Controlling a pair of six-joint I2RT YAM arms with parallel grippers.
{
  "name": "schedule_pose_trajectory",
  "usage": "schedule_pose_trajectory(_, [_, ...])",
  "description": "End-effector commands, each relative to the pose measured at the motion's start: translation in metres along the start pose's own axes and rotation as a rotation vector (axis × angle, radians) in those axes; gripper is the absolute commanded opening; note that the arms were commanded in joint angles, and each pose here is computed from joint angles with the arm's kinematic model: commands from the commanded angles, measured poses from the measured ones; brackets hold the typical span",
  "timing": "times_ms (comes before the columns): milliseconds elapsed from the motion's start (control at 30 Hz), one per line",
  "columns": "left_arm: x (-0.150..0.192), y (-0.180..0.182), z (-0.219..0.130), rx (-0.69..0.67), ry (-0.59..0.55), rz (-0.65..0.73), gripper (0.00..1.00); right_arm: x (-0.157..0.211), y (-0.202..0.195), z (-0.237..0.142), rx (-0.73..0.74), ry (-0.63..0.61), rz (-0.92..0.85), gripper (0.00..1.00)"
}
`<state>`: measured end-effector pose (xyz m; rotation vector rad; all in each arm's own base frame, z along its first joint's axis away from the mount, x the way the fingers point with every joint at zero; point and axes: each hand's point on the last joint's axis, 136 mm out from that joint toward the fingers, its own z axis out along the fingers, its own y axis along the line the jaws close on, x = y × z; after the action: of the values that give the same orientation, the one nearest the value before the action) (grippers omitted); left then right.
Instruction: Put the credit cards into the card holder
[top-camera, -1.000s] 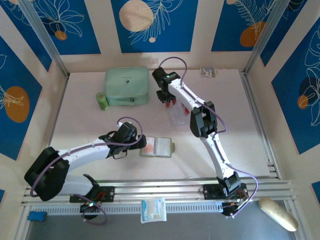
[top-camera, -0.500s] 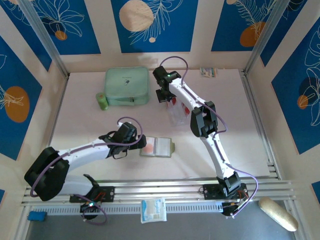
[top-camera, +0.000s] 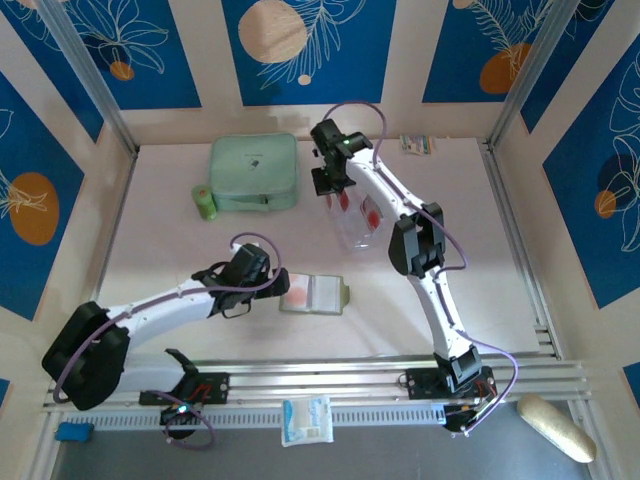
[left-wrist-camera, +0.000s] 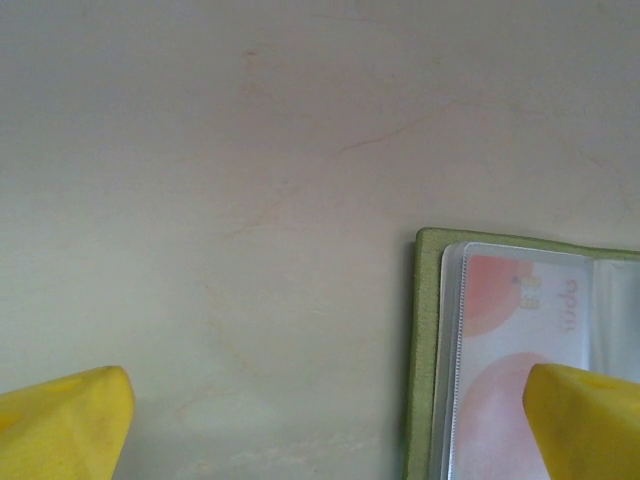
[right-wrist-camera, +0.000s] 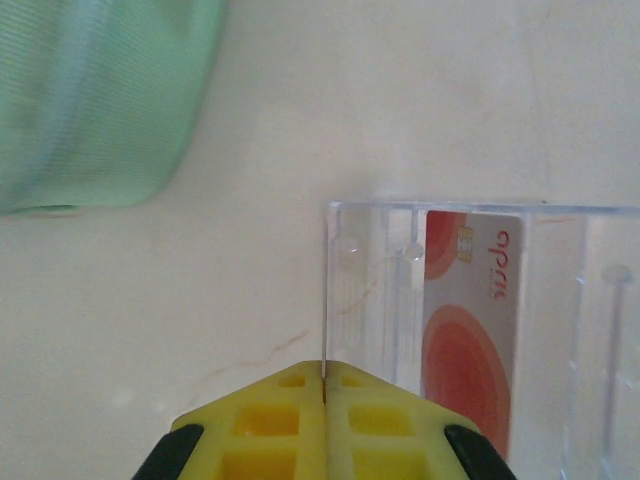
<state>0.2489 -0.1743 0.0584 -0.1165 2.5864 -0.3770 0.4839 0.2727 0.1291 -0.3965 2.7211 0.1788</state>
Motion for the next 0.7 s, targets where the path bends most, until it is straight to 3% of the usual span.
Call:
schedule_pose_trajectory(0, [-0.011,0.006,-0.011,-0.027,-0.027,0.019,1.0,-0.01,0.026,-0.055,-0.119,-0.088,0.017,0.0])
schedule_pose_trajectory(233, [-0.016,0.003,-0.019,-0.025,-0.029,0.065,1.0,0.01,0.049,-0.101,-0.258,-0.168,0.067,0.0])
schedule_pose_trajectory(400, [-0.018,-0.004,-0.02,-0.014,-0.008,0.114,1.0,0.052,0.059,-0.119,-0.423,-0.226,0.178,0.0])
schedule_pose_trajectory(667, [-0.015,-0.017,-0.013,-0.011,0.042,0.17,1.0,0.132,0.064,-0.108,-0.648,-0.307,0.393,0.0])
